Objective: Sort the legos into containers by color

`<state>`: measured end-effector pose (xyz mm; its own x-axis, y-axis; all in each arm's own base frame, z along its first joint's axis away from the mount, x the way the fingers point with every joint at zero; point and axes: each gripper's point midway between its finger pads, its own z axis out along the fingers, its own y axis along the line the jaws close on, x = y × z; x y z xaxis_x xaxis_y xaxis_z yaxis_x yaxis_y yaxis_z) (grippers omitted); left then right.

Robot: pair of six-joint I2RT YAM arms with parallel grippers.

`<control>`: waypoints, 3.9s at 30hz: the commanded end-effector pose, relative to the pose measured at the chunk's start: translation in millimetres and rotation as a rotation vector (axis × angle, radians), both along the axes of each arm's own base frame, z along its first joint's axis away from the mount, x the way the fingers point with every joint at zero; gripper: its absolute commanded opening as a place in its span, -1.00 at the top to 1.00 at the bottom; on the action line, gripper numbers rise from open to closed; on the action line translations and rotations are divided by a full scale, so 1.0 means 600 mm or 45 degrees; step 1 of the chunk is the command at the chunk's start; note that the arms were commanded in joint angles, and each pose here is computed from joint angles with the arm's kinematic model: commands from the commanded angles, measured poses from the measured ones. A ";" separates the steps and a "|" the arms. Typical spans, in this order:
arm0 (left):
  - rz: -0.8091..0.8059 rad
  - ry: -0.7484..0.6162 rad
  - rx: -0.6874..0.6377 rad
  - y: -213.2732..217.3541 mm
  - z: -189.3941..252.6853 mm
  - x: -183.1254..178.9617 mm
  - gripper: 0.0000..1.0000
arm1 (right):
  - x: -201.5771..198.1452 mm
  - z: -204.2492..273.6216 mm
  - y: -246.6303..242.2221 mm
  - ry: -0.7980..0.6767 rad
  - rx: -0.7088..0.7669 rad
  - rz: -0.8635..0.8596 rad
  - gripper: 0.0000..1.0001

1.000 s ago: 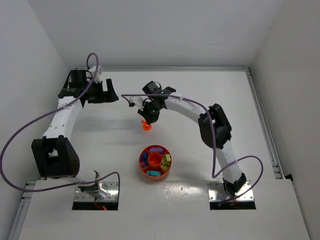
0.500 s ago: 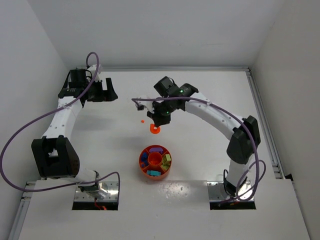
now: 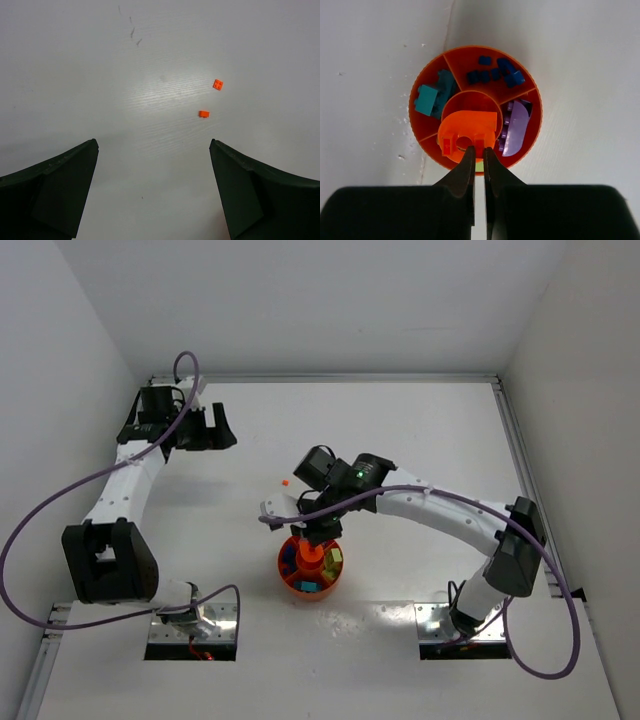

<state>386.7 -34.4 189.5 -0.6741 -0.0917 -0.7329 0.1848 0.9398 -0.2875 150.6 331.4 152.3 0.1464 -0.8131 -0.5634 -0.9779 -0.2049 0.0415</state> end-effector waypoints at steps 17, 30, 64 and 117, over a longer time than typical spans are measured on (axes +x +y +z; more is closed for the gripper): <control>0.006 -0.130 0.054 0.012 0.040 -0.020 -1.00 | 0.000 -0.026 0.012 -0.105 -0.029 0.026 1.00; -0.012 -0.111 0.051 0.010 0.030 -0.018 -1.00 | 0.013 -0.035 0.011 -0.172 -0.069 0.038 0.61; -0.783 -0.396 0.126 -0.097 0.035 -0.043 -1.00 | 0.274 0.069 -0.139 0.086 0.261 -0.984 0.32; -2.346 -0.408 0.676 -0.264 -0.244 0.019 0.00 | 0.487 -0.048 -0.333 0.352 0.230 -1.303 0.20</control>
<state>404.7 -185.1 38.5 0.4472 0.7349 -0.5099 0.8886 -0.4299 0.1598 433.5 128.3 111.4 -0.7436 -0.3774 -0.5519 -0.6163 0.7069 0.3470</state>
